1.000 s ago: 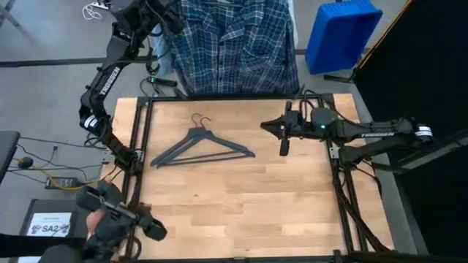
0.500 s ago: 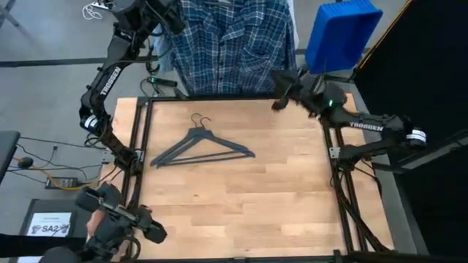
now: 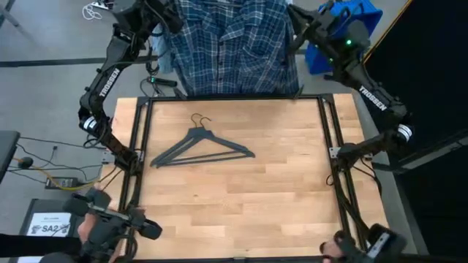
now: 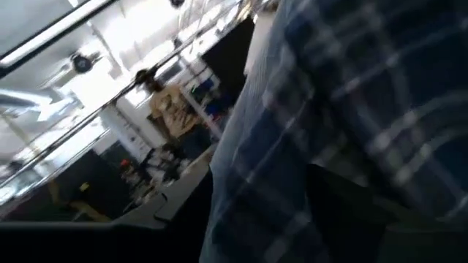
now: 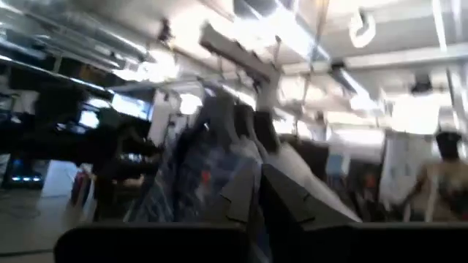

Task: Hang clothes
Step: Unhang the blue shirt from the hanging rack

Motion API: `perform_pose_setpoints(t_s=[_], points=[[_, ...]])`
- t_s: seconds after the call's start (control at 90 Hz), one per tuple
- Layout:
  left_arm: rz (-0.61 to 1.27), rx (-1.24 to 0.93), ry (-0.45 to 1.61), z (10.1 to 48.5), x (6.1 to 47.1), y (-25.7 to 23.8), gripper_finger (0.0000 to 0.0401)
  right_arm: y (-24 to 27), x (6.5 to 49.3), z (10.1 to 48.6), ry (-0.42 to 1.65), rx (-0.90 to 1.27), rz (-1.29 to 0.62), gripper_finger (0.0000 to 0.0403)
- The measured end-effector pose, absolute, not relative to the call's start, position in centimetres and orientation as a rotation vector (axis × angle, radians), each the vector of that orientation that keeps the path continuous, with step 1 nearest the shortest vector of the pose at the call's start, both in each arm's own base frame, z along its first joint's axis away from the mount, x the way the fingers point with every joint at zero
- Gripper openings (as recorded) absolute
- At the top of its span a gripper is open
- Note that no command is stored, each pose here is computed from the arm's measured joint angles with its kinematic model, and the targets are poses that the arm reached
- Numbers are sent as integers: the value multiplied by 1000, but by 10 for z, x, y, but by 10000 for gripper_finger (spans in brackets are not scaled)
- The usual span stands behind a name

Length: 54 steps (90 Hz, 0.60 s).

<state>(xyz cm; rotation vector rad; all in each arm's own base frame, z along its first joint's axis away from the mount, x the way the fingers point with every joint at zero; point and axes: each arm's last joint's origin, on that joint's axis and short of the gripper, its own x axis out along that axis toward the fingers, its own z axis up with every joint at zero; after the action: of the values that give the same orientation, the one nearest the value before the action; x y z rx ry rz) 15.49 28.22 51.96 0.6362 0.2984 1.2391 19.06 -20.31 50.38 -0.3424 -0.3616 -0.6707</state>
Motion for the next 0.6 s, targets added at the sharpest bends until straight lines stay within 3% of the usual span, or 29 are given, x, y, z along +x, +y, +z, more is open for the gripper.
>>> perform_pose_setpoints(t_s=[0.4,0.6], points=[[1297,739,369,531,144,267,198,-226,194,472,-91,-235,-667,2],[1326,678,330,531,143,267,197,-229,193,475,-65,-385,-779,1]])
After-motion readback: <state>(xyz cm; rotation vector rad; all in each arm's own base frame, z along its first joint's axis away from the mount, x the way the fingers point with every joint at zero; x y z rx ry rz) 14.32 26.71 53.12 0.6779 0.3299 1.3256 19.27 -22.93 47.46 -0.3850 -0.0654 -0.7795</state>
